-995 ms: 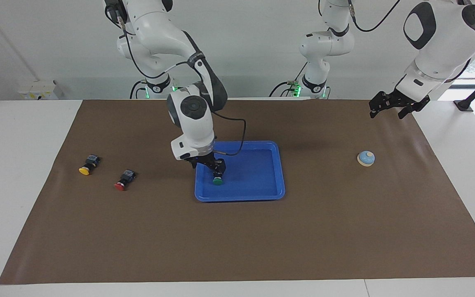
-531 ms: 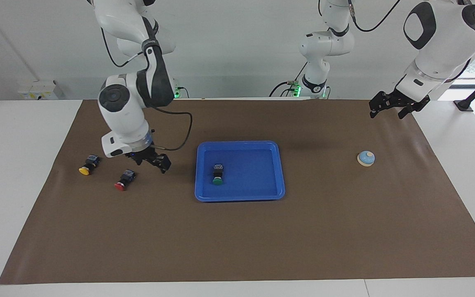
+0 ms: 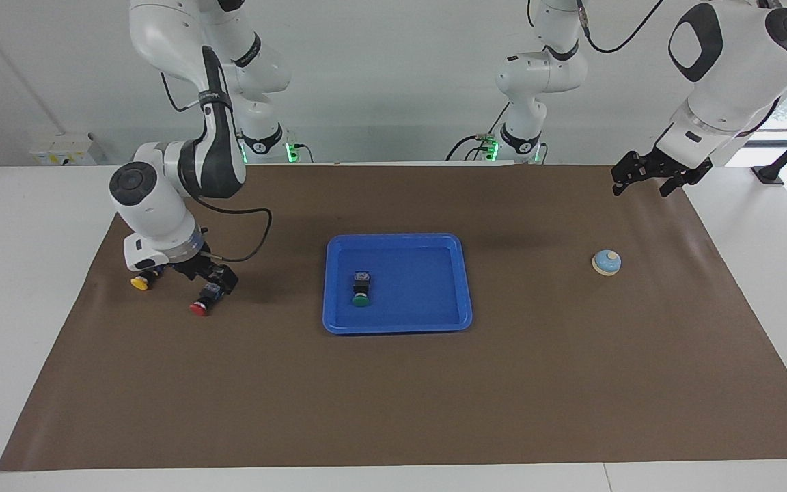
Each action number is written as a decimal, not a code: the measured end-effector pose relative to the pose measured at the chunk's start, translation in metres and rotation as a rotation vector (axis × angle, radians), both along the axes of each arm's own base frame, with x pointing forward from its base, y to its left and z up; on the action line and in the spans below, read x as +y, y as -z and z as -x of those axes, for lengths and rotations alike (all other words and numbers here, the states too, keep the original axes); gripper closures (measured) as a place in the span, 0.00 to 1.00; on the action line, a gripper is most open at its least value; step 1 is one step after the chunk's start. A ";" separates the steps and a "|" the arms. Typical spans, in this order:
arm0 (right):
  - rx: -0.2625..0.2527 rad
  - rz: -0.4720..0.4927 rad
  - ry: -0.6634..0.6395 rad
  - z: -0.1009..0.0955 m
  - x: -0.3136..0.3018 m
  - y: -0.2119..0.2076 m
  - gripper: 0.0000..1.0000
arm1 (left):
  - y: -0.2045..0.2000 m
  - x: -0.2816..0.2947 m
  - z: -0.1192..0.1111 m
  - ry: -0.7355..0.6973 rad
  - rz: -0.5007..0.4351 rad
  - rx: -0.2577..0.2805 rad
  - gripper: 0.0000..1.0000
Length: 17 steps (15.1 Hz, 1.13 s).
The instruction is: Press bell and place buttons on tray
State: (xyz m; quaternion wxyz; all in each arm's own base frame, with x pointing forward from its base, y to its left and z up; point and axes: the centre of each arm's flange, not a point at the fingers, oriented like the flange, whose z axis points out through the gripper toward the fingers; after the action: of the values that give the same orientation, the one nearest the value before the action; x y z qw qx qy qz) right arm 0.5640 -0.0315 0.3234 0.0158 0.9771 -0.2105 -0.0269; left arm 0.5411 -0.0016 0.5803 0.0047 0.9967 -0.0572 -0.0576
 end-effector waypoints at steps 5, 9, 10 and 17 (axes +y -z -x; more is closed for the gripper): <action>-0.032 0.011 -0.003 0.012 -0.007 0.013 0.00 | 0.000 0.000 0.000 0.000 0.000 0.000 0.00; -0.080 0.012 -0.018 0.007 -0.003 0.018 0.00 | 0.000 0.000 0.000 0.000 0.000 0.000 0.00; -0.094 0.011 -0.017 0.005 -0.003 0.021 0.00 | 0.000 0.000 0.000 0.000 0.000 0.000 0.00; -0.095 0.005 -0.016 0.000 -0.004 0.044 0.11 | 0.000 0.000 0.000 0.000 0.000 0.000 0.00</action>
State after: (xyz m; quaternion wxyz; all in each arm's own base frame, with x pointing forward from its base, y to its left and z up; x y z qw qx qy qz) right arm 0.5641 -0.0360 0.2795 0.0084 0.9789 -0.2033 0.0202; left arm 0.5411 -0.0016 0.5803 0.0047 0.9967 -0.0571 -0.0576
